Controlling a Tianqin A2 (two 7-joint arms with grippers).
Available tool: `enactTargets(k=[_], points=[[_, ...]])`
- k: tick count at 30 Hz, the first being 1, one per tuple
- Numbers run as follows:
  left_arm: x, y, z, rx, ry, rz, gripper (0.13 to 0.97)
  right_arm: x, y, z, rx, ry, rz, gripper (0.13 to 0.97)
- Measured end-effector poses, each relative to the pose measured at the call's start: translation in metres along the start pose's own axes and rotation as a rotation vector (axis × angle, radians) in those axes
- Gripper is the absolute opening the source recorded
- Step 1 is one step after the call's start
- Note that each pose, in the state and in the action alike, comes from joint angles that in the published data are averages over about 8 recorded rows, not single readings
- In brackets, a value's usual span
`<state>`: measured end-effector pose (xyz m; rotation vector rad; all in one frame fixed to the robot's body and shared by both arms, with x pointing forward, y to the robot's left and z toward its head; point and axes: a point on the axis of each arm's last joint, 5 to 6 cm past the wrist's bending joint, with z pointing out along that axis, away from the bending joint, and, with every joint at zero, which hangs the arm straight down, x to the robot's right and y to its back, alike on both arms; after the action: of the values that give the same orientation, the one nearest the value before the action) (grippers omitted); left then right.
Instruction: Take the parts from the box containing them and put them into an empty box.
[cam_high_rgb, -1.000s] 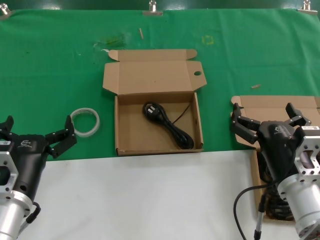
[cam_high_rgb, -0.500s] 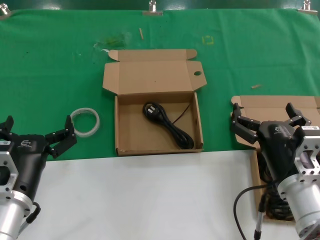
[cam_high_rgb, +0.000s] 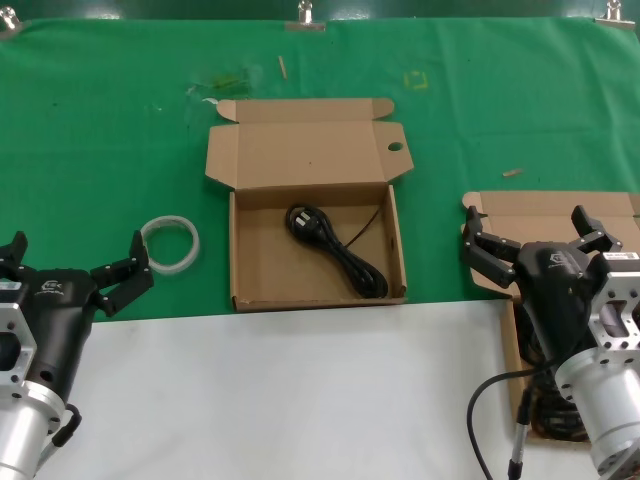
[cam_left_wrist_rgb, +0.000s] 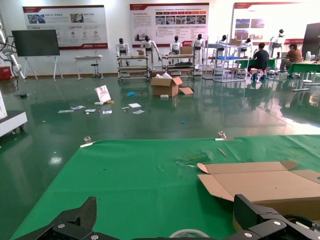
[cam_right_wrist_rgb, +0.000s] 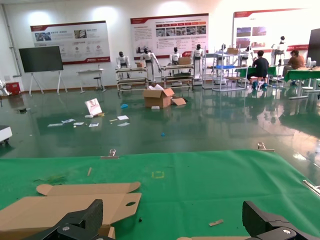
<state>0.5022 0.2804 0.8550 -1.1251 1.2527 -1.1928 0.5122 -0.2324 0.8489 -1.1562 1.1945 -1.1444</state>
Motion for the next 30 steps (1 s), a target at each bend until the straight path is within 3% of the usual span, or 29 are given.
enactTargets(k=[30], points=[[0.0000, 0.0000, 0.0000, 0.000, 0.000, 0.000, 0.966, 0.0000, 0.0000, 0.0000, 0.000, 0.000, 0.000, 0.966]])
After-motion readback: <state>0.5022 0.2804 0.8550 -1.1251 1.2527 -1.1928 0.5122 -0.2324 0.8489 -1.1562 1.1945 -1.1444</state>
